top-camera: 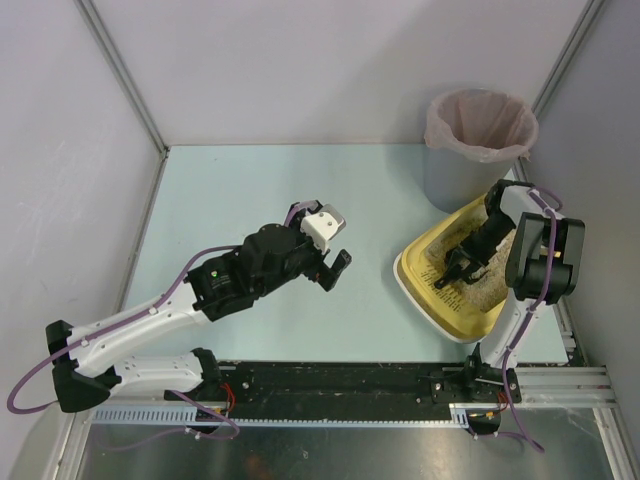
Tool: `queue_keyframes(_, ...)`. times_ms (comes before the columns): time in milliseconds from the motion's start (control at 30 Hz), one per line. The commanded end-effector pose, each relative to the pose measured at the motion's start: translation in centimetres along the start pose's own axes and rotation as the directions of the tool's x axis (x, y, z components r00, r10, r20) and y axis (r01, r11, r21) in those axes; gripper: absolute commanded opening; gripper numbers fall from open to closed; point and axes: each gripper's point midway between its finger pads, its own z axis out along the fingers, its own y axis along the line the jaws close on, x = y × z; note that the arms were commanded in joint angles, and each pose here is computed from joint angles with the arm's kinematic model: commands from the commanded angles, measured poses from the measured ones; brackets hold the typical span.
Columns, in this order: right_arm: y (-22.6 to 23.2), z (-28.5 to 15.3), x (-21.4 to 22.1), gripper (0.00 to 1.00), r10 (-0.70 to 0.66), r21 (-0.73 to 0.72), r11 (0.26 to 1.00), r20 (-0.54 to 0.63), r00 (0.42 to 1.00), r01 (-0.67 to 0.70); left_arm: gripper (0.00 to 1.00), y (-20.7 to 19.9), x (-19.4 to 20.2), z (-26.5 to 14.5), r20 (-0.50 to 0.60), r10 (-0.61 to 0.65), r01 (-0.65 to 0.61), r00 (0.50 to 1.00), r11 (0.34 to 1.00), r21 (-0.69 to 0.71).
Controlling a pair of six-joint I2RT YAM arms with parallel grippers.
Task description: Clean the litter box
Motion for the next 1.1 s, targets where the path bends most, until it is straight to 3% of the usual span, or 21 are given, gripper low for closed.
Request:
queue_keyframes(0,3.1,1.0,-7.7,0.00,-0.095,-0.058,0.992,0.281,0.955,0.116,1.00,0.0,-0.8,0.1,0.034,0.029,-0.029,0.999,1.000,0.001)
queue_keyframes(267,3.3,1.0,-8.1,0.00,-0.119,-0.031,0.990,0.320,0.940,0.136,1.00,0.0,-0.8,0.1,0.034,0.029,-0.029,0.999,1.000,0.001)
queue_keyframes(867,5.9,4.1,-2.4,0.00,-0.125,-0.112,0.981,0.247,0.961,0.156,1.00,-0.3,-0.8,0.0,0.038,0.023,-0.024,0.999,1.000,0.015)
queue_keyframes(1067,5.6,3.5,-3.3,0.00,-0.103,-0.145,0.979,0.257,0.961,0.144,1.00,-0.3,-0.6,0.2,0.031,0.027,-0.027,0.999,1.000,0.015)
